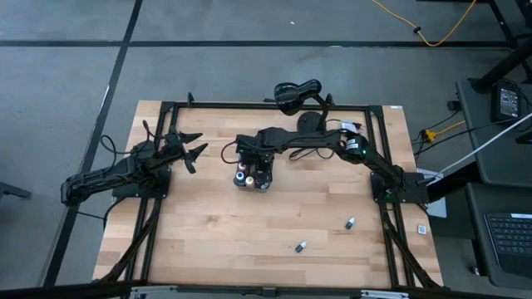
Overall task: Pick & Place food coloring
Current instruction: Put the right small black food coloring bottle into the gray transparent bin, then put the small blue food coloring bottle into the gray transparent bin
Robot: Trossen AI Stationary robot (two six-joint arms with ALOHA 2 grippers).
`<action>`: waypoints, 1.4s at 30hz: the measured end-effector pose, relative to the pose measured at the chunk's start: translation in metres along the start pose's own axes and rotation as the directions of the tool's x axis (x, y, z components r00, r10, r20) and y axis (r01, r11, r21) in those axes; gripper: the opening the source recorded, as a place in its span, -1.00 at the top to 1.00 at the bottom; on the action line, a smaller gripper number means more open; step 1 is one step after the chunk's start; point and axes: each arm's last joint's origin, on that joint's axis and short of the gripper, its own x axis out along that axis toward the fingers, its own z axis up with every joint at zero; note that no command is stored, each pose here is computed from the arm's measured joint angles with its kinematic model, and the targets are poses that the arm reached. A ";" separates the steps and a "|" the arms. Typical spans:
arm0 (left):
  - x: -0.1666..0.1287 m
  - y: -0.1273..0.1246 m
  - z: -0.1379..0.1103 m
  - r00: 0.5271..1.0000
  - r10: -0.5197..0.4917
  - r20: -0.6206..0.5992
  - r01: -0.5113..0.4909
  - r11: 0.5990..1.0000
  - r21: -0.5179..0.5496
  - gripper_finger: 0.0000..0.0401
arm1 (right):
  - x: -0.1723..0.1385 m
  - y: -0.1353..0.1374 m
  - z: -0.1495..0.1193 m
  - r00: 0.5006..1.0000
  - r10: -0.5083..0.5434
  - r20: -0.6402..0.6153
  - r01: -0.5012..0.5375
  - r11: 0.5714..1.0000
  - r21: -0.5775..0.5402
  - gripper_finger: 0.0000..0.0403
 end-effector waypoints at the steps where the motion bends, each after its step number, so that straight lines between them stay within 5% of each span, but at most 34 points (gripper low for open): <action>1: 0.000 0.000 0.000 1.000 0.000 0.000 0.000 1.000 0.000 -0.06 | 0.001 0.000 0.000 1.000 0.001 -0.003 -0.001 1.000 0.001 0.69; 7: 0.000 0.000 0.000 1.000 0.000 0.000 0.000 1.000 0.000 -0.06 | 0.005 -0.001 -0.001 1.000 0.005 -0.016 -0.005 1.000 0.004 0.64; 17: 0.000 0.000 0.000 1.000 0.000 0.000 0.000 1.000 0.000 -0.06 | 0.004 -0.002 -0.002 1.000 0.013 -0.020 -0.013 1.000 0.005 0.19; 29: 0.000 0.000 0.000 1.000 0.000 0.000 0.000 1.000 0.000 -0.06 | -0.050 -0.001 0.012 1.000 0.005 0.023 -0.005 1.000 -0.004 0.02; 42: 0.000 0.000 0.000 1.000 -0.001 0.000 0.001 1.000 0.000 -0.06 | -0.128 0.078 -0.001 0.996 -0.086 0.021 0.080 0.976 0.200 0.02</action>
